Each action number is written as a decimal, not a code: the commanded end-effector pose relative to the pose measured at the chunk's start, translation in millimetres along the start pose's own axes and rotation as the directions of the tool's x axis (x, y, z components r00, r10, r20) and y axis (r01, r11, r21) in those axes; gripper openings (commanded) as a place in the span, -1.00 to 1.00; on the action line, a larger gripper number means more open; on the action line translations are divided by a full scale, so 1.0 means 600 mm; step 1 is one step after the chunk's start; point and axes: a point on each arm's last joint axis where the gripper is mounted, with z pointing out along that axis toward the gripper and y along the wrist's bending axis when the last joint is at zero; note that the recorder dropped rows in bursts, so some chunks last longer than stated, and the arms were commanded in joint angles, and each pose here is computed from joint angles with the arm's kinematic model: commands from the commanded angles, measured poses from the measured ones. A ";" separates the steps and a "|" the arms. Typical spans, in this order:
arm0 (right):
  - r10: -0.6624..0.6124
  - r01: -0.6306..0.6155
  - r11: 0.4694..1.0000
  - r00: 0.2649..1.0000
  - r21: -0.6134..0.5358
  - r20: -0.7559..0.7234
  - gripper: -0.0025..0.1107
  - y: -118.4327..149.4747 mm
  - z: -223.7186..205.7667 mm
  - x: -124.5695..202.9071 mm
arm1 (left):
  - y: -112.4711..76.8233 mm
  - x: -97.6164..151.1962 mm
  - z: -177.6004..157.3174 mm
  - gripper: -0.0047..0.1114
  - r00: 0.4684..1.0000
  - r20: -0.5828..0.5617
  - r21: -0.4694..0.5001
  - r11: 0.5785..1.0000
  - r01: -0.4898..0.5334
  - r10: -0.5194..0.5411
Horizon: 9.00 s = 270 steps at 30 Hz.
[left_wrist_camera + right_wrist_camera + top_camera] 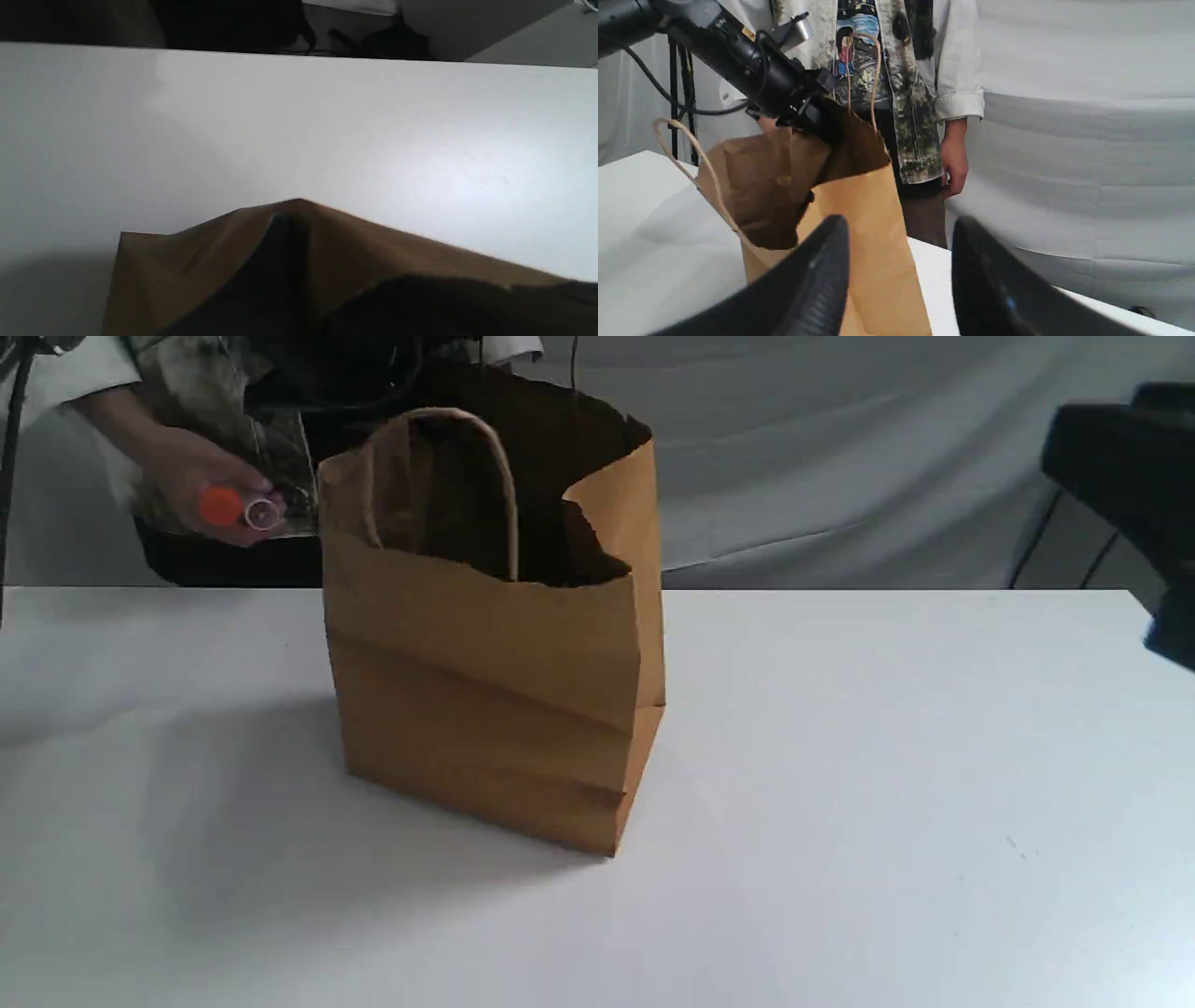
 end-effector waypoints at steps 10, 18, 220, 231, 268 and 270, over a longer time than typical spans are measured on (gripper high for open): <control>-0.152 0.155 0.969 0.988 -0.191 0.030 -0.50 0.060 0.059 0.008 | 0.008 0.003 0.021 -0.92 0.994 -0.005 -0.028 0.994 0.106 -0.106; -0.482 0.514 0.817 0.857 -0.260 0.180 -0.45 0.089 0.120 0.039 | 0.008 0.003 0.021 -0.92 0.994 -0.005 -0.028 0.994 0.106 -0.106; -0.075 -0.076 0.750 0.977 -0.657 -0.199 0.15 -0.033 0.351 0.044 | 0.014 0.049 -0.061 -0.11 0.996 -0.090 0.058 0.998 0.008 -0.003; -0.027 -0.094 0.759 0.984 -0.644 -0.174 0.20 -0.034 0.349 0.031 | 0.002 0.036 -0.095 0.11 1.000 0.003 0.062 0.998 -0.012 0.012; -0.621 0.562 0.780 0.749 0.276 0.230 -0.29 -0.069 -0.037 -0.219 | -0.162 0.142 -0.605 -0.01 0.649 0.663 -0.162 0.918 -0.361 0.372; -0.830 0.730 0.535 0.548 0.425 0.104 -0.51 -0.072 -0.065 -0.231 | -0.167 0.159 -0.623 -0.01 0.648 0.660 -0.156 0.913 -0.376 0.379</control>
